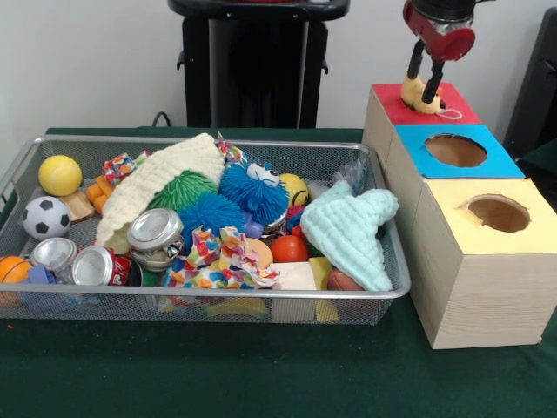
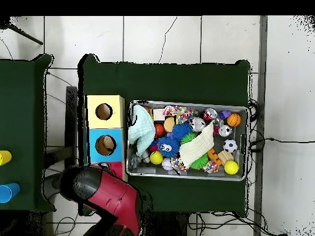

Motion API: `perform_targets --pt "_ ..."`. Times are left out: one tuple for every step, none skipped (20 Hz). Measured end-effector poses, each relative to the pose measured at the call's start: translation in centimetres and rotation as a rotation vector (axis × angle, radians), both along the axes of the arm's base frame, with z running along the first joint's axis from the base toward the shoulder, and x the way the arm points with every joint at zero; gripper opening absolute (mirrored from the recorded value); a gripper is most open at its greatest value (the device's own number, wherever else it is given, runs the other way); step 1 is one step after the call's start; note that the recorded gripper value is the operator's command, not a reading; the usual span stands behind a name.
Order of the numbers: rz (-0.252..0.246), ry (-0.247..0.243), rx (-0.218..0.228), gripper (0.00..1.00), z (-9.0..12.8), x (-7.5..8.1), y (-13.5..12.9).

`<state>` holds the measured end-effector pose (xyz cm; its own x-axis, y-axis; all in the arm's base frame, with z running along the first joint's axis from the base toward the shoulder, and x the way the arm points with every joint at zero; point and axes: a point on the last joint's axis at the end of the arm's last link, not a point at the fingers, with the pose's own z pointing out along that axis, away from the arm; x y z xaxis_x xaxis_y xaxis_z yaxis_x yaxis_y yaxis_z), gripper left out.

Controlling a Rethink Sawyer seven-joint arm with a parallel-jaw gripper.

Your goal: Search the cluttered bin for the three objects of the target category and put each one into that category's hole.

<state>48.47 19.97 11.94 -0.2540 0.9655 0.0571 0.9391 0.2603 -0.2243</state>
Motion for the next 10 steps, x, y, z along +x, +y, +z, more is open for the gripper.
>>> perform_targets --pt "-0.005 0.004 0.006 1.00 -0.1 0.0 -0.1" --pt "-0.013 0.008 0.015 1.00 -0.2 0.0 -0.3" --pt "-0.023 0.014 0.025 1.00 -0.4 0.1 -0.4" --pt "-0.037 0.021 0.038 1.00 -0.6 0.1 -0.6" --pt "-0.048 0.026 0.048 1.00 -0.8 0.2 -0.7" --pt "-0.074 0.041 0.072 1.00 -1.3 0.1 -0.9" --pt "-0.082 0.046 0.079 1.00 -1.5 0.1 -0.9" --pt "-0.091 0.051 0.087 1.00 -1.7 0.1 -1.0" --pt "-0.099 0.055 0.093 1.00 -1.8 0.1 -1.1" --pt "-0.118 0.066 0.113 1.00 -2.1 0.2 -1.2"
